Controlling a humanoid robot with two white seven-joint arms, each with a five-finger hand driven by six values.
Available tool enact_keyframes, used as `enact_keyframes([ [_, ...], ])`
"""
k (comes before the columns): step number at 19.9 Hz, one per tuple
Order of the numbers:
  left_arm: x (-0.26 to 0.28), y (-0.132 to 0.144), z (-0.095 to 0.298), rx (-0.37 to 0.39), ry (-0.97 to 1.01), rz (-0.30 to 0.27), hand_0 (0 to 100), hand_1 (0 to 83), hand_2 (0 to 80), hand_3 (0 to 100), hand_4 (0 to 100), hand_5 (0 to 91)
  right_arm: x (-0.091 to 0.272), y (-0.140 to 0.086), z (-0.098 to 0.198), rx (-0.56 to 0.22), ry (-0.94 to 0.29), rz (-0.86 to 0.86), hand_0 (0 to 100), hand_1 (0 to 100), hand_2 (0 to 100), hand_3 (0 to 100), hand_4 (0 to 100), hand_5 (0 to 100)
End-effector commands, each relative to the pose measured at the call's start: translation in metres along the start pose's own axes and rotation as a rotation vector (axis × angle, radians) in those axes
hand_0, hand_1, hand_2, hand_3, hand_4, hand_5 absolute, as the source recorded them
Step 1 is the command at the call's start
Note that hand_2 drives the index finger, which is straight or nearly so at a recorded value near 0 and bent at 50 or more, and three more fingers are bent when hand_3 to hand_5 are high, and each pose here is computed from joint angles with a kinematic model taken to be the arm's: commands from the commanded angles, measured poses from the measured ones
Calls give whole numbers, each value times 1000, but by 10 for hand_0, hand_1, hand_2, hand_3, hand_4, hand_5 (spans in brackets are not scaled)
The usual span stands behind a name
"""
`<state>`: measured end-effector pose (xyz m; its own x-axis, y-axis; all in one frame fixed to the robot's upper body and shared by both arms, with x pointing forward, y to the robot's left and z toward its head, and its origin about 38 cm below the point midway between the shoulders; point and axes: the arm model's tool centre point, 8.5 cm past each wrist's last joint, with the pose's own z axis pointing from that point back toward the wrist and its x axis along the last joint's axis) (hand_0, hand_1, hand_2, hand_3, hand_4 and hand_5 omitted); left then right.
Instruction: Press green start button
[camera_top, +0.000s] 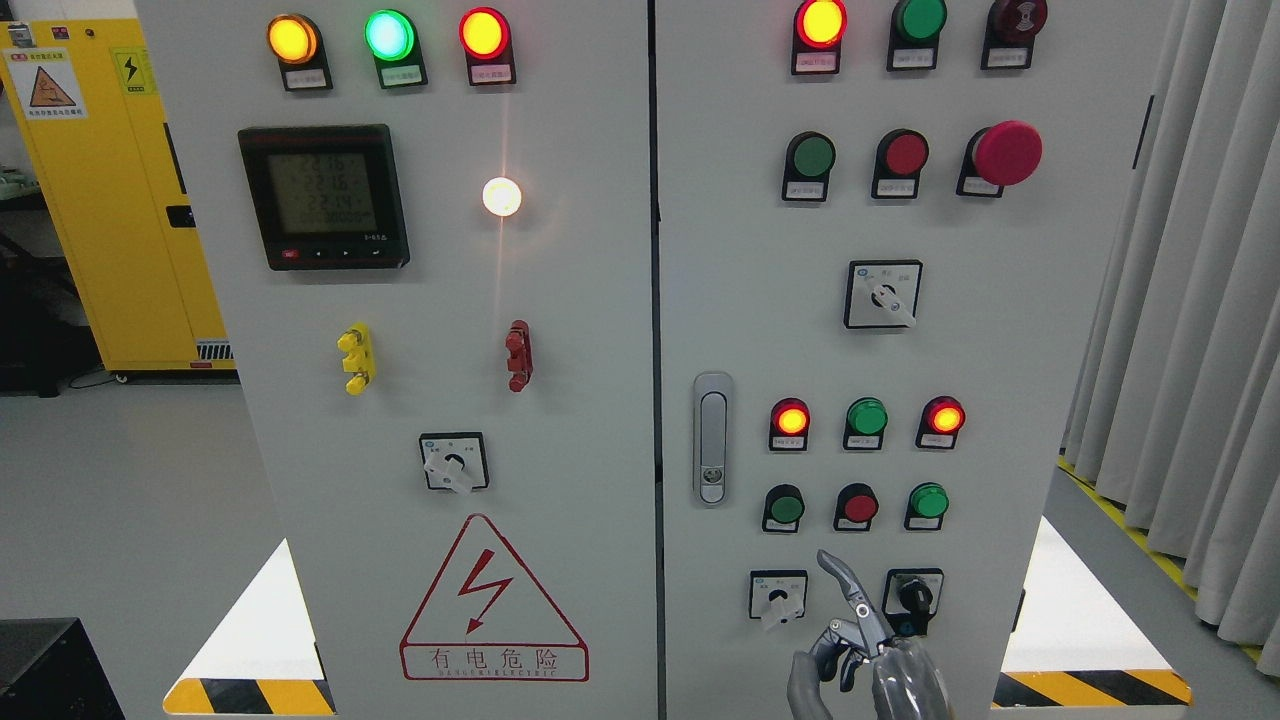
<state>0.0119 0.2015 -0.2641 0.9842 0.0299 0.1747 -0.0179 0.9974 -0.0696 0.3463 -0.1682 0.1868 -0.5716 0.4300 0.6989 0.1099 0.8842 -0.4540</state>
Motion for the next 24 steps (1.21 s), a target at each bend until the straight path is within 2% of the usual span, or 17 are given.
enact_keyframes([
  [1, 0, 0, 0, 0, -1, 0, 120, 556, 0, 0, 0, 0, 26, 6, 21, -30, -11, -192, 724, 705, 0, 163, 182, 154],
  [4, 0, 0, 0, 0, -1, 0, 120, 556, 0, 0, 0, 0, 28, 6, 26, -32, -26, -197, 694, 684, 0, 123, 127, 99],
  [8, 0, 0, 0, 0, -1, 0, 120, 556, 0, 0, 0, 0, 30, 5, 29, -30, -27, -198, 663, 679, 0, 108, 109, 82],
  [24, 0, 0, 0, 0, -1, 0, 120, 556, 0, 0, 0, 0, 30, 7, 29, -19, -26, -201, 647, 678, 0, 86, 104, 71],
])
